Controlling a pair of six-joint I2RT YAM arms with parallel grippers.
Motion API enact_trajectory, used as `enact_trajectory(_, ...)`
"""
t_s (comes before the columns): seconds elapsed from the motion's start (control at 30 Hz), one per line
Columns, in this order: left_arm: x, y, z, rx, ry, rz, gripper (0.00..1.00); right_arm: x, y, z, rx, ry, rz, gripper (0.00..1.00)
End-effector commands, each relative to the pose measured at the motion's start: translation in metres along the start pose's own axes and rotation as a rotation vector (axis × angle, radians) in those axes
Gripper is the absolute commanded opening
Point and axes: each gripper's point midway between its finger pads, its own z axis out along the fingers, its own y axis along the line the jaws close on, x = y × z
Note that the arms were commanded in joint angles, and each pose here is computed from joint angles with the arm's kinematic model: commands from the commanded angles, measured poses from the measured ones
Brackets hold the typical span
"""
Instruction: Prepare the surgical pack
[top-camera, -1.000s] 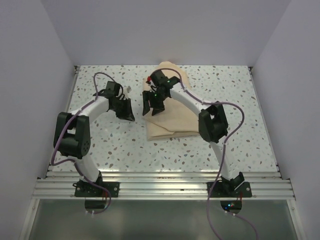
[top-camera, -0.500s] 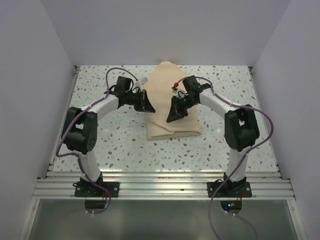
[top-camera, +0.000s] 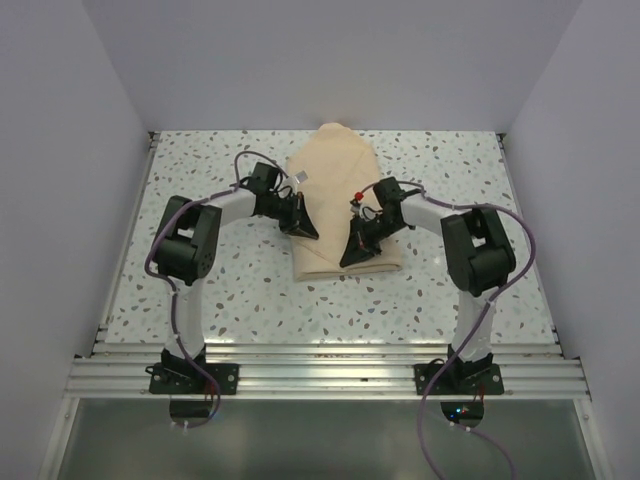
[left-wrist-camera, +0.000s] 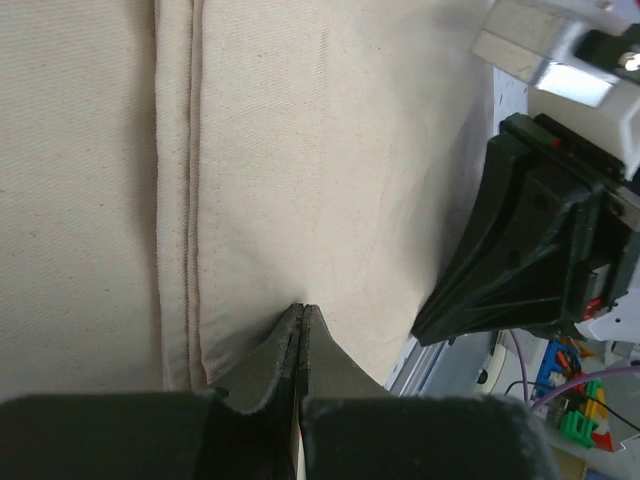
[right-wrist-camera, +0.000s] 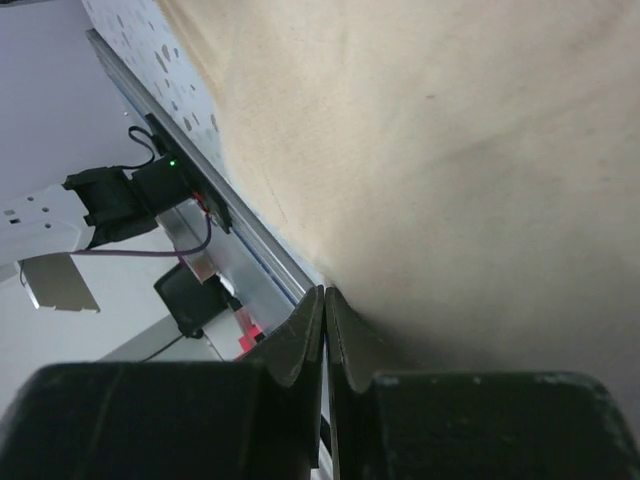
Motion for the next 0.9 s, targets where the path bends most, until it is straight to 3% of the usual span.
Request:
enact_trajectory(0.0, -0.005, 0.005, -0.003, -0.034, 0.001, 0.005, 0.0, 0.012, -0.015, 0.012, -0.027, 0.055, 0.015, 0.06)
enact_trajectory(0.27, -0.004, 0.011, -0.006, -0.081, 0.006, 0.015, 0.0, 0.029, -0.021, -0.027, -0.022, -0.004, 0.039, 0.06)
enact_trajectory(0.43, -0.001, 0.011, -0.007, -0.081, 0.015, 0.014, 0.0, -0.001, -0.021, -0.063, -0.056, -0.131, 0.065, 0.06)
enact_trajectory(0.6, -0.002, 0.01, -0.008, -0.08, 0.015, 0.017, 0.0, -0.014, -0.037, -0.057, -0.045, -0.129, 0.093, 0.06)
enact_trajectory(0.87, 0.0, 0.012, -0.007, -0.083, 0.018, 0.019, 0.0, 0.034, -0.087, -0.058, 0.035, -0.123, 0.219, 0.05)
